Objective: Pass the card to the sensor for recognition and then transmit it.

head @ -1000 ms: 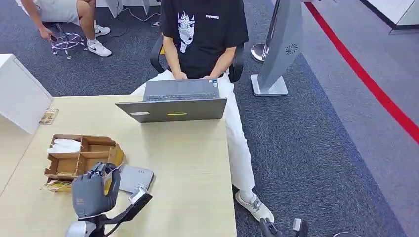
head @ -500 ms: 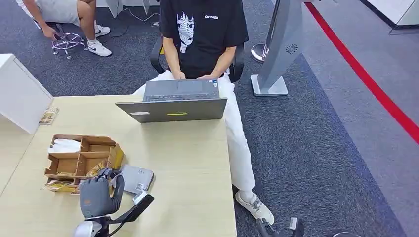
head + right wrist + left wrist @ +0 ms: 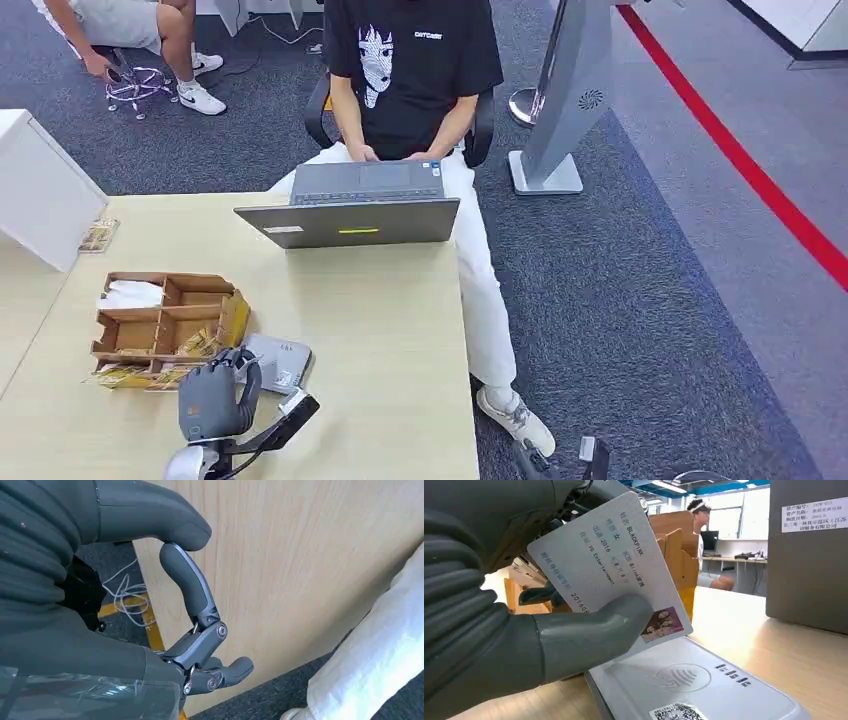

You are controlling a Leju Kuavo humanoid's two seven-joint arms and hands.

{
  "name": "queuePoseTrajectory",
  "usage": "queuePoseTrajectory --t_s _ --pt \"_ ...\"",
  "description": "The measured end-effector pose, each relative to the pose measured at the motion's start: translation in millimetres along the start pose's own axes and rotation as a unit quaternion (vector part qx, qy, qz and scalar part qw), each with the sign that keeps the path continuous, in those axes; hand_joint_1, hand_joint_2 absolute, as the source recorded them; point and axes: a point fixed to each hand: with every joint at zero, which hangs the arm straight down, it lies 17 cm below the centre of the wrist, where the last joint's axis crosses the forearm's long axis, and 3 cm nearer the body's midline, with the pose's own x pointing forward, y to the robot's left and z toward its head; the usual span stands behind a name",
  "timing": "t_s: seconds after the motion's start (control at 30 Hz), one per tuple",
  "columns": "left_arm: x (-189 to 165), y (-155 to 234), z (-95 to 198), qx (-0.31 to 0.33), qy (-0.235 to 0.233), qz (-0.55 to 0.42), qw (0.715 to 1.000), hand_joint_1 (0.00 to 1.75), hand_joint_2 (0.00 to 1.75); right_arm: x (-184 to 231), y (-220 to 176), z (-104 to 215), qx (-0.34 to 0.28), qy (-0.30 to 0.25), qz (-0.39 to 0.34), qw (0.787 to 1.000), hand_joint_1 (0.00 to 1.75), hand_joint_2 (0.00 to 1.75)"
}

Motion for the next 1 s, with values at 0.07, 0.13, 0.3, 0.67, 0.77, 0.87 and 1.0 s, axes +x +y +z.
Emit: queuePoseTrajectory --t_s 0.07,0.13,0.3,0.67,0.77,0.87,1.0 --pt "-1 -1 0 -0.002 0.001 0.0 1.0 1.75 1.75 0 0 0 0.0 0.0 0.0 1.0 0.0 1.75" --pt "-1 -3 0 -0.003 0.001 0.0 1.0 1.75 1.75 0 0 0 0.0 0.0 0.0 1.0 0.0 1.75" --pt "-1 -4 -1 -0.005 0.001 0.0 1.0 1.75 1.75 0 0 0 0.0 0.0 -0.001 1.0 0.0 1.75" --pt "-3 -5 -1 -0.007 0.003 0.001 1.0 1.75 1.75 0 1 0 0.001 0.0 0.0 1.0 0.0 1.75" --pt "-3 -5 -2 -0.007 0.003 0.002 1.0 1.75 1.75 -1 5 0 0.008 0.0 0.005 1.0 0.0 1.75" --pt "-2 -6 -3 -0.008 -0.001 0.004 1.0 1.75 1.75 1 10 -1 0.016 -0.005 -0.002 1.0 0.0 1.75" --pt "1 -7 -5 -0.009 -0.005 0.006 1.0 1.75 1.75 4 13 -2 0.02 -0.005 -0.016 1.0 0.0 1.75"
